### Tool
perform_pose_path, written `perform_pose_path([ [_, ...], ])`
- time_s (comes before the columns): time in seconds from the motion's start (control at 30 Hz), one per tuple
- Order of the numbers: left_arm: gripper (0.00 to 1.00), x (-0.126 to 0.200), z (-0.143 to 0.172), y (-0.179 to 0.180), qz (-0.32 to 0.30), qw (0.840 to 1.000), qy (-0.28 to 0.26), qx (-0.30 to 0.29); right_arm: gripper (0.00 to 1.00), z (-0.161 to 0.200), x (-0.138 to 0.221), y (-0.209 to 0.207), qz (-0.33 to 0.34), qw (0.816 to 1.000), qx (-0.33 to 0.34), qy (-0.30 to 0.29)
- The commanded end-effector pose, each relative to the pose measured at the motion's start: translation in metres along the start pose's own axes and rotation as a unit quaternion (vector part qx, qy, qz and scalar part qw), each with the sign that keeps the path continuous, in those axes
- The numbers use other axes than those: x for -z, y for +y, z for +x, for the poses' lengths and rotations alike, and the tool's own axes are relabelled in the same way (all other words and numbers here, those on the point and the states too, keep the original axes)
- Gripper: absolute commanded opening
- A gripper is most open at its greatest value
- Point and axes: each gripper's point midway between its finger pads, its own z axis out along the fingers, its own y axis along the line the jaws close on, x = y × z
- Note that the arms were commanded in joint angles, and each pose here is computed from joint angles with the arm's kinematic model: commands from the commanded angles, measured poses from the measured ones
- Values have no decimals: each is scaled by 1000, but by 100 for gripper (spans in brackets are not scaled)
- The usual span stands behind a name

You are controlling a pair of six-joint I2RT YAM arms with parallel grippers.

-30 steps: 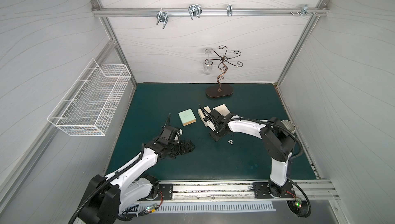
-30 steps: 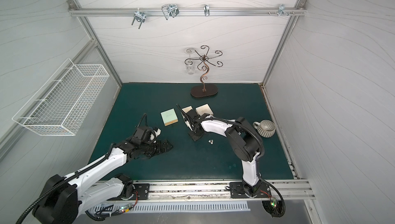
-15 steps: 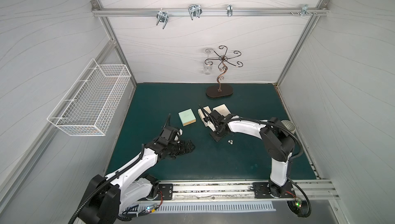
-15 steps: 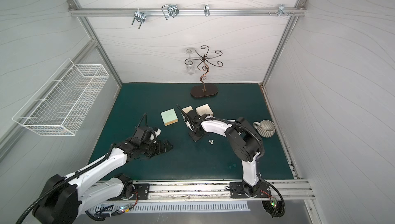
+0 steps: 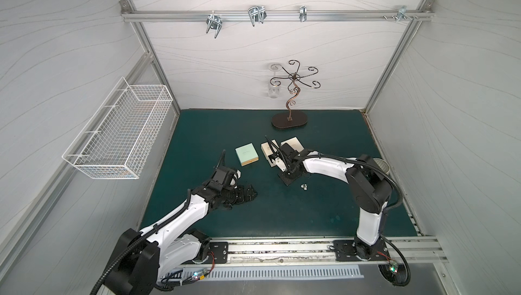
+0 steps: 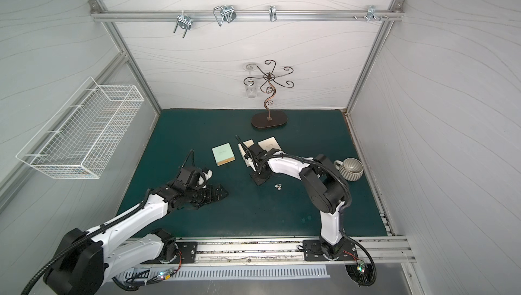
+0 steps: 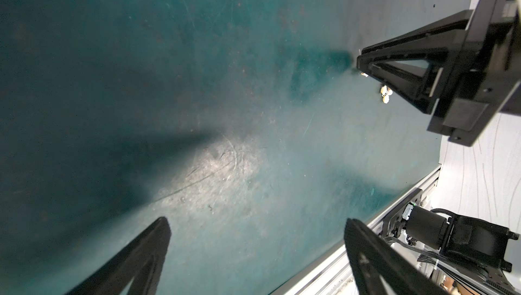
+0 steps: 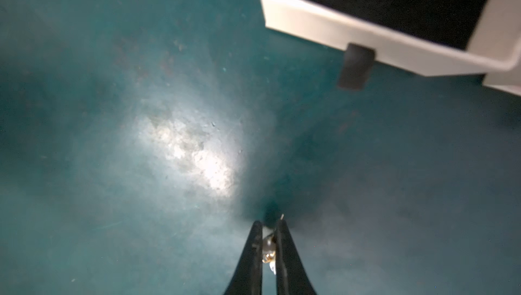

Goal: Place the earrings into the drawer-style jewelry box
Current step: Pick up the earring from the center of the board, then insert the earring into the inner lining.

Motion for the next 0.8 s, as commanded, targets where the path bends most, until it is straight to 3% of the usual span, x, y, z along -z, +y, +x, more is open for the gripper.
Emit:
perform_pose_path([
  [0.0, 99, 2, -10, -13, 18, 1000, -13, -11, 11, -10, 21, 3, -23, 999, -11, -23],
  [0.4, 99, 4, -8, -15, 28, 999, -19, -13, 12, -64, 45, -23, -21, 996, -26, -78],
  [0.77, 99, 6, -8, -15, 28, 999, -20, -13, 12, -105, 31, -45, -10, 995, -38, -90],
])
